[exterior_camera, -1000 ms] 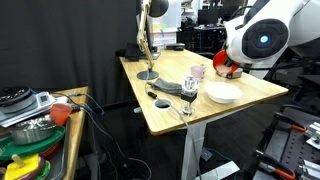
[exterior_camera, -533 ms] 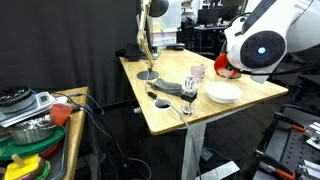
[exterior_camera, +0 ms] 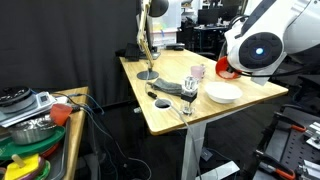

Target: Pour some rice from the orange bowl into the white bowl

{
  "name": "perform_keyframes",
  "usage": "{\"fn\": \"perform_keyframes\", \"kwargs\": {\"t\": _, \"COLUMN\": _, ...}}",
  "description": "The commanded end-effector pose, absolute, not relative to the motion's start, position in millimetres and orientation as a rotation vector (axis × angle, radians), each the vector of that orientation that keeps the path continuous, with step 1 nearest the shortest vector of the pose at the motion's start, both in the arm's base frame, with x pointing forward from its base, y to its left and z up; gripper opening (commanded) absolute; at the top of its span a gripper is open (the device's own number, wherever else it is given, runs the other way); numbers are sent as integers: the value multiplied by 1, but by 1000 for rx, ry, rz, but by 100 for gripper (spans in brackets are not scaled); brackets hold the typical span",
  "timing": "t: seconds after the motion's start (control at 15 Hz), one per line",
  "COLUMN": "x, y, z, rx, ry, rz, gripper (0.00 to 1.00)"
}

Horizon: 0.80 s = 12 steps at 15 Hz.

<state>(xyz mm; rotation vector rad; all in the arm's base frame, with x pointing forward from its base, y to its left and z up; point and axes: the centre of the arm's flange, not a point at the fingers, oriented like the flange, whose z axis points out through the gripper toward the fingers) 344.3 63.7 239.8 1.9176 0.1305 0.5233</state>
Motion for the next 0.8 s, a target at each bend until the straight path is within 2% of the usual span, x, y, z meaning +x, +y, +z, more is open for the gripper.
{"fn": "perform_keyframes", "kwargs": {"t": 0.0, "x": 347, "y": 59, "z": 235, "rx": 1971, "ry": 110, "rz": 491, "gripper": 2}}
{"fn": "perform_keyframes", "kwargs": {"t": 0.73, "x": 353, "y": 44, "z": 219, "rx": 2181, "ry": -9, "rz": 357, "gripper": 2}}
